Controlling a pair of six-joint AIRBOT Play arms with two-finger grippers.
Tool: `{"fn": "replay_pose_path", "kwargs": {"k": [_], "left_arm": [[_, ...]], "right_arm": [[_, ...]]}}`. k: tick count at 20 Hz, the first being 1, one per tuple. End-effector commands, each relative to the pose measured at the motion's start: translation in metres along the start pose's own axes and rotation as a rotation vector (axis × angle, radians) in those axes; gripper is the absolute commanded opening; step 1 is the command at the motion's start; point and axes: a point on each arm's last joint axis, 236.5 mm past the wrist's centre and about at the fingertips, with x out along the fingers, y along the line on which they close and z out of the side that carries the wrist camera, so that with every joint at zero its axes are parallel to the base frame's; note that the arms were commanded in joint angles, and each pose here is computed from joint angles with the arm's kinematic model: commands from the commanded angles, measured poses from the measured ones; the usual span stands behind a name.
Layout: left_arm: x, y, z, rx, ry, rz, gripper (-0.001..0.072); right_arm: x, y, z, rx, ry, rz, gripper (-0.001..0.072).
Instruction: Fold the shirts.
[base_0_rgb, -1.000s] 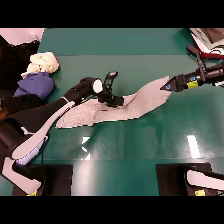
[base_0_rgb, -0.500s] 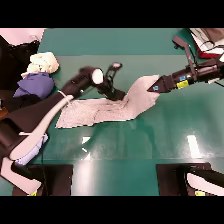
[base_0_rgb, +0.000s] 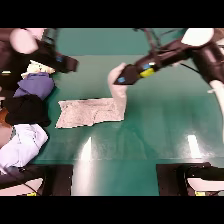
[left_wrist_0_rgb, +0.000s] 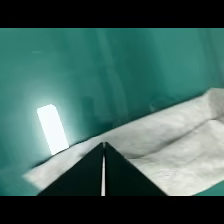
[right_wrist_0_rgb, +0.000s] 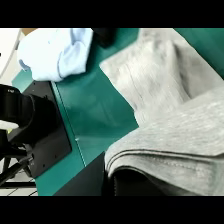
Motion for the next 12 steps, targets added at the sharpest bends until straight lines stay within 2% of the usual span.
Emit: {"fn": "replay_pose_path", "kwargs": {"k": [1,3,11,12], "left_arm": [[-0.071,0.063,0.003,-0.044,-0.097,0.166,0.0026],[-0.092,0.074,0.001,-0.042,-0.123,0.216,0.0026],[-0.098,0.075,-0.009,-0.048,-0.090,0.223,0.0027],[-0.098,0.075,-0.009,-0.051,-0.091,0.222,0.0026]], "right_arm": [[0.070,0.028,0.029,-0.081,-0.025,0.054,0.0010],[0.112,0.034,0.034,-0.094,-0.029,0.075,0.0010],[0.253,-0.002,-0.003,-0.005,0.024,0.078,0.0029],[0.263,0.001,-0.010,0.012,0.038,0.096,0.0270]]}}
